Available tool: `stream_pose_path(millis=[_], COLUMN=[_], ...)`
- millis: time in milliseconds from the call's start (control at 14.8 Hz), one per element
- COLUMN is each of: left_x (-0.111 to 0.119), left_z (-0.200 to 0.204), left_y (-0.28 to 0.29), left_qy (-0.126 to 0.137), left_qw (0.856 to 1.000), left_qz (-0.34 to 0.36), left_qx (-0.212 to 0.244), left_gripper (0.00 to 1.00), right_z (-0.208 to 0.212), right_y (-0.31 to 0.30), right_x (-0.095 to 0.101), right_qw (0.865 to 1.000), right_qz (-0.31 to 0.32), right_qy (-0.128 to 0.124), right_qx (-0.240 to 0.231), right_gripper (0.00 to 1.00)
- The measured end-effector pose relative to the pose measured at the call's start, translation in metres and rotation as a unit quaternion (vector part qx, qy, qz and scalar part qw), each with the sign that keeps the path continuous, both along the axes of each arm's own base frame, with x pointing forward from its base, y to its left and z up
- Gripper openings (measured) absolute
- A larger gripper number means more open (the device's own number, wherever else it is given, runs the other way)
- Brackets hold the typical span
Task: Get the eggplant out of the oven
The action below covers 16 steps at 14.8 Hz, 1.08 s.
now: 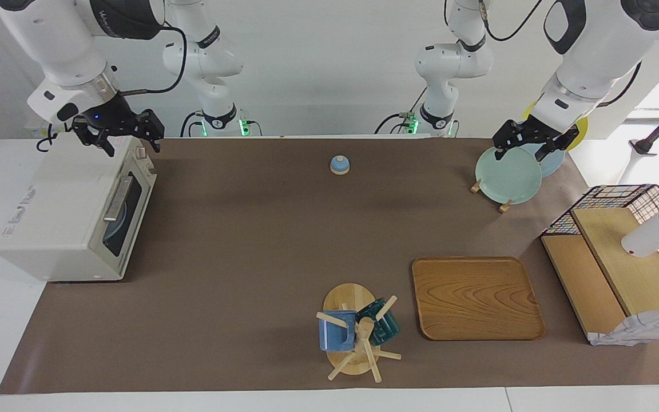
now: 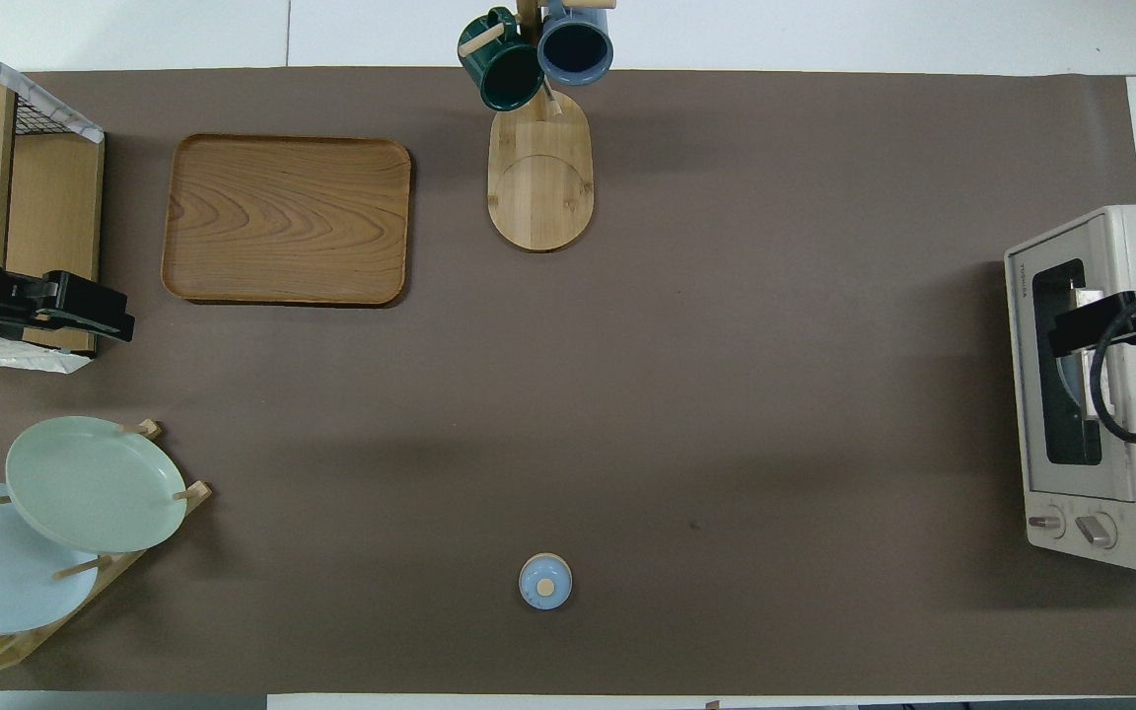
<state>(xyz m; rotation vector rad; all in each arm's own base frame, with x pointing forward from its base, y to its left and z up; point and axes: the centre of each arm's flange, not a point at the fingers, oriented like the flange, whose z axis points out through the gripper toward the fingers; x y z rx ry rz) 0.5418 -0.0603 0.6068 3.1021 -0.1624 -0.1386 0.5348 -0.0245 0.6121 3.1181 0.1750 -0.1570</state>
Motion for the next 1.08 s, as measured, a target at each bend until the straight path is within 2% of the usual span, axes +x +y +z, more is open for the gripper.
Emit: stream_pose_path(millis=[540, 675, 810, 944, 1079], left_x=[0.0, 0.0, 0.0, 0.0, 0.0], left_z=[0.0, 0.0, 0.0, 0.0, 0.0], left_y=[0.0, 0.0, 0.0, 0.0, 0.0], left_qy=[0.0, 0.0, 0.0, 0.0, 0.0], left_qw=[1.0, 1.0, 1.0, 1.0, 1.0], left_qz=[0.0, 0.0, 0.0, 0.0, 0.0], left_qx=[0.0, 0.0, 0.0, 0.0, 0.0], left_gripper=[1.0, 1.0, 1.0, 1.0, 1.0], right_z=[0.001, 0.001, -0.002, -0.017, -0.042], right_y=[0.003, 0.002, 0.0, -0.005, -0.015], right_x=[0.0, 0.001, 0.006, 0.008, 0.006], right_qw=[1.0, 1.0, 1.0, 0.999, 0.999], right_qz=[0.006, 0.015, 0.021, 0.02, 0.015], right_qy=[-0.002, -0.004, -0.023, -0.039, -0.042], right_qx=[0.0, 0.001, 0.001, -0.002, -0.019], right_gripper=[1.0, 0.82, 0.6, 0.4, 0.21])
